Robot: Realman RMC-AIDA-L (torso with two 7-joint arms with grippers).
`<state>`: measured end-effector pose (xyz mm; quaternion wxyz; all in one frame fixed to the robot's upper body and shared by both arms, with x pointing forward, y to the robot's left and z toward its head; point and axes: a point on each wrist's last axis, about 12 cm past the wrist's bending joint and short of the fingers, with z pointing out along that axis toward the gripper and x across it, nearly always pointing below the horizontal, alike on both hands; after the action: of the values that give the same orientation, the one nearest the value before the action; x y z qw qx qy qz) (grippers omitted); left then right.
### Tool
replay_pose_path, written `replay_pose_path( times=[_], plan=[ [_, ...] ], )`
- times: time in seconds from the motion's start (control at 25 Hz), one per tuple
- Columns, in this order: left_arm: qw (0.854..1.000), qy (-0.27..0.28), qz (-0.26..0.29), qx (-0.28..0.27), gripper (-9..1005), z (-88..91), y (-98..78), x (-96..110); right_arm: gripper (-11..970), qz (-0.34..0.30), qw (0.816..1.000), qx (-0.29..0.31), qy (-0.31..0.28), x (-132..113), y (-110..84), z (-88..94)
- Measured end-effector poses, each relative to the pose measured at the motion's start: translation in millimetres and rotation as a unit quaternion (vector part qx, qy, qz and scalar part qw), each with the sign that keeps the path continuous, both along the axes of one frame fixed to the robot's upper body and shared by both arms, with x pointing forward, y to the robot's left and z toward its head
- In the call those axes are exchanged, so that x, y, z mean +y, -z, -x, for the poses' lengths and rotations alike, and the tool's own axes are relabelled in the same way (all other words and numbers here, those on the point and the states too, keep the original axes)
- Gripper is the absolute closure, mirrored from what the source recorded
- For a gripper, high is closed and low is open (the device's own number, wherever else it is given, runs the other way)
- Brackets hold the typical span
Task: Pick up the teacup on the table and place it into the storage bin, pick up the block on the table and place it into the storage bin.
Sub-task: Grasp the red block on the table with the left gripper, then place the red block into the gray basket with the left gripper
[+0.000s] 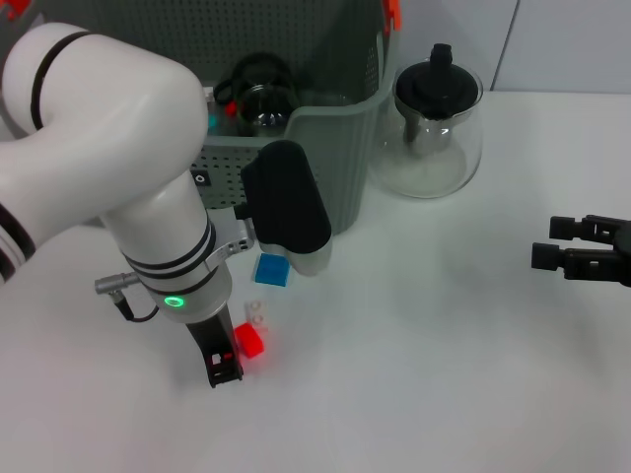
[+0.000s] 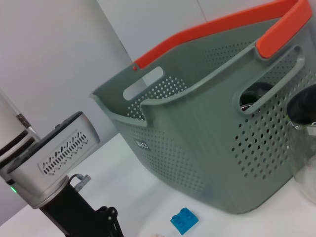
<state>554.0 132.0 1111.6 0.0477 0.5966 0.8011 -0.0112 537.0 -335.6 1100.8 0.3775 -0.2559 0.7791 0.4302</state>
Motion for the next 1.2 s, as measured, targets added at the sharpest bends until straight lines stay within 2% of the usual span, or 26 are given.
replay_pose_path(
  times=[0.12, 0.32, 0.44, 0.56, 0.68, 0.72, 0.8, 0.88, 0.96, 1.04, 1.2],
  plan=[
    [1.0, -0.001, 0.003, -0.004, 808, -0.2, -2.9, -1.7, 17, 0.0, 1.0, -0.001, 0.0, -0.2, -0.2, -0.1],
    [1.0, -0.024, 0.004, -0.004, 808, 1.5, -12.8, 2.4, 17, 0.0, 1.0, -0.001, 0.0, -0.4, -0.7, -0.3],
    [0.997, -0.069, 0.036, 0.003, 809, 3.9, -33.3, 17.3, 17, 0.0, 1.0, -0.001, 0.0, -1.1, -1.0, 0.0],
    [0.985, -0.126, 0.121, 0.008, 809, 5.1, -64.6, 39.2, 17, 0.0, 1.0, -0.001, 0.0, -1.2, -0.8, 0.3],
    [0.955, -0.157, 0.253, 0.01, 808, 2.8, -96.2, 61.6, 16, -0.001, 1.0, 0.0, 0.0, -0.7, -0.3, 0.5],
    [0.935, -0.16, 0.318, 0.003, 808, -1.2, -110.8, 70.8, 16, -0.001, 1.0, 0.0, 0.0, 0.1, 0.3, 0.6],
    [0.903, -0.154, 0.401, -0.011, 808, -8.7, -130.1, 79.8, 16, -0.003, 1.0, 0.001, -0.003, 2.3, 1.1, 0.9],
    [0.869, -0.153, 0.469, -0.035, 808, -23.1, -148.1, 86.2, 16, -0.004, 1.0, 0.0, -0.006, 4.5, 1.2, 0.7],
    [0.851, -0.164, 0.495, -0.059, 809, -40.8, -156.9, 86.3, 16, -0.004, 1.0, -0.001, -0.009, 6.0, 0.6, -0.1],
    [0.847, -0.194, 0.486, -0.09, 809, -65.0, -157.7, 83.4, 16, -0.004, 1.0, -0.001, -0.011, 7.4, 0.1, -1.0],
    [0.856, -0.261, 0.424, -0.139, 809, -104.2, -144.7, 80.1, 16, -0.005, 1.0, -0.003, -0.015, 8.6, -0.1, -0.8]
  ],
)
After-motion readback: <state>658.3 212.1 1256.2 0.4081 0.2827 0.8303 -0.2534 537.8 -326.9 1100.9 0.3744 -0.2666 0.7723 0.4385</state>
